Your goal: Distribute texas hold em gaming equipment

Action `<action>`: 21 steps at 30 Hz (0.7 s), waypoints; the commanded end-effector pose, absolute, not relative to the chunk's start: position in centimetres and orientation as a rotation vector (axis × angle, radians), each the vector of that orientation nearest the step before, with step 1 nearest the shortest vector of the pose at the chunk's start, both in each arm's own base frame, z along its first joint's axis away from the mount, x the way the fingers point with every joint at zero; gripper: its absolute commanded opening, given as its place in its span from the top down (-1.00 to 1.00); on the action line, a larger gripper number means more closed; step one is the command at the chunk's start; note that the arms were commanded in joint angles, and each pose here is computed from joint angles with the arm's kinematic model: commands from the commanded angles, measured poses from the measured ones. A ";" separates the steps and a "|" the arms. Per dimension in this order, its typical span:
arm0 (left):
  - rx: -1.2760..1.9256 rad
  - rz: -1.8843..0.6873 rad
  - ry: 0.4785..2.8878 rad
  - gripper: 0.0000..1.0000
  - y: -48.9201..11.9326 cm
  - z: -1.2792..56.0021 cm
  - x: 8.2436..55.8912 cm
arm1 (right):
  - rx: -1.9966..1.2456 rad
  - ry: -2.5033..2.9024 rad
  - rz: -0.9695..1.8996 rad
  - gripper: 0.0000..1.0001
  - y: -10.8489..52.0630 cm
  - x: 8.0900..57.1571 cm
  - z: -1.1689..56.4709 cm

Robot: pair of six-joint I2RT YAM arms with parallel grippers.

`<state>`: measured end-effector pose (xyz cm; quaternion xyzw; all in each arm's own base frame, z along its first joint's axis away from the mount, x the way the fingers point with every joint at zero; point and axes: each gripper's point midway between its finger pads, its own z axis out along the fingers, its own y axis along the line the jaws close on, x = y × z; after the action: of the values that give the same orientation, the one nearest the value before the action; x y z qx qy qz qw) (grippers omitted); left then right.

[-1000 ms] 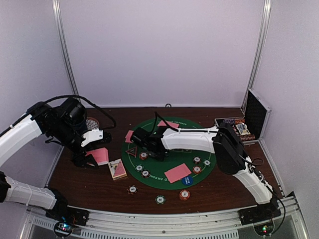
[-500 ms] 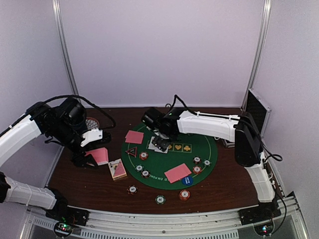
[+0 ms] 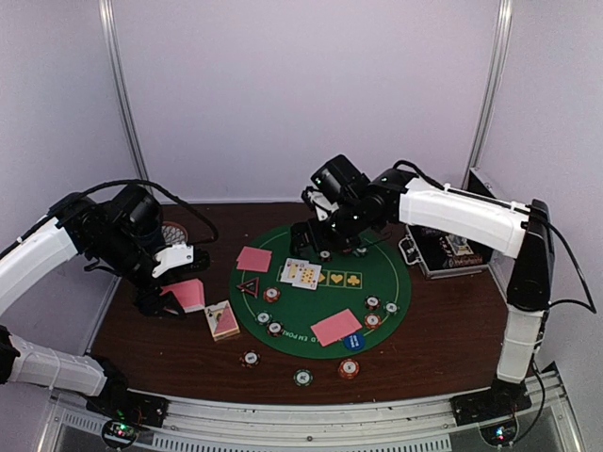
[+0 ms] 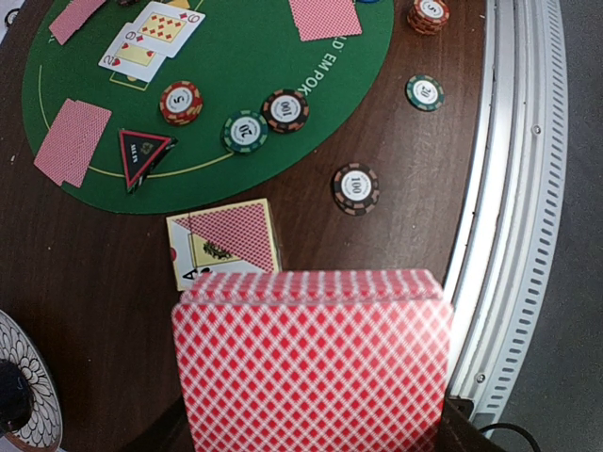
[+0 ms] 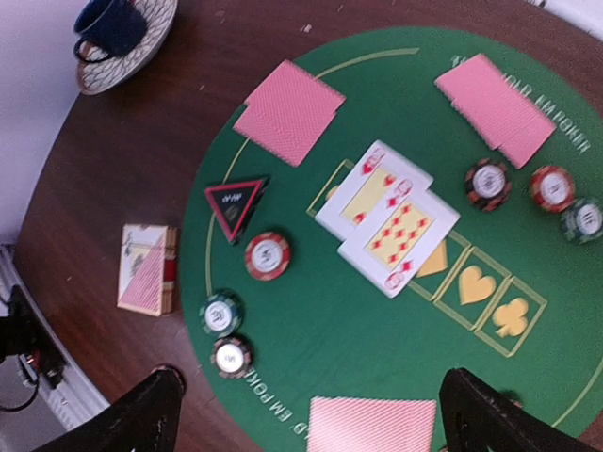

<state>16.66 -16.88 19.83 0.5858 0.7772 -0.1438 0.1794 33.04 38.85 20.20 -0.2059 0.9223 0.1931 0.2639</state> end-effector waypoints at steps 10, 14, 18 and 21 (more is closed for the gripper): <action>1.641 -0.462 2.157 1.00 -17.8 21.1 16.9 | -0.404 2.495 1.694 -0.99 50.8 21.6 24.1; 1.637 -0.469 2.162 1.00 -17.9 21.1 16.9 | -0.436 2.471 1.801 -0.99 53.0 19.8 24.6; 1.630 -0.476 2.159 1.00 -18.0 21.3 16.9 | -0.438 2.485 1.846 -0.98 54.1 18.9 24.2; 1.626 -0.485 2.160 1.00 -18.1 21.4 16.9 | -0.461 2.439 1.903 -0.93 55.1 18.6 24.8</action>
<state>16.52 -17.33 19.91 0.5847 0.7759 -0.1579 0.1764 18.55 53.39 22.76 -0.1443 0.8104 0.5677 0.0122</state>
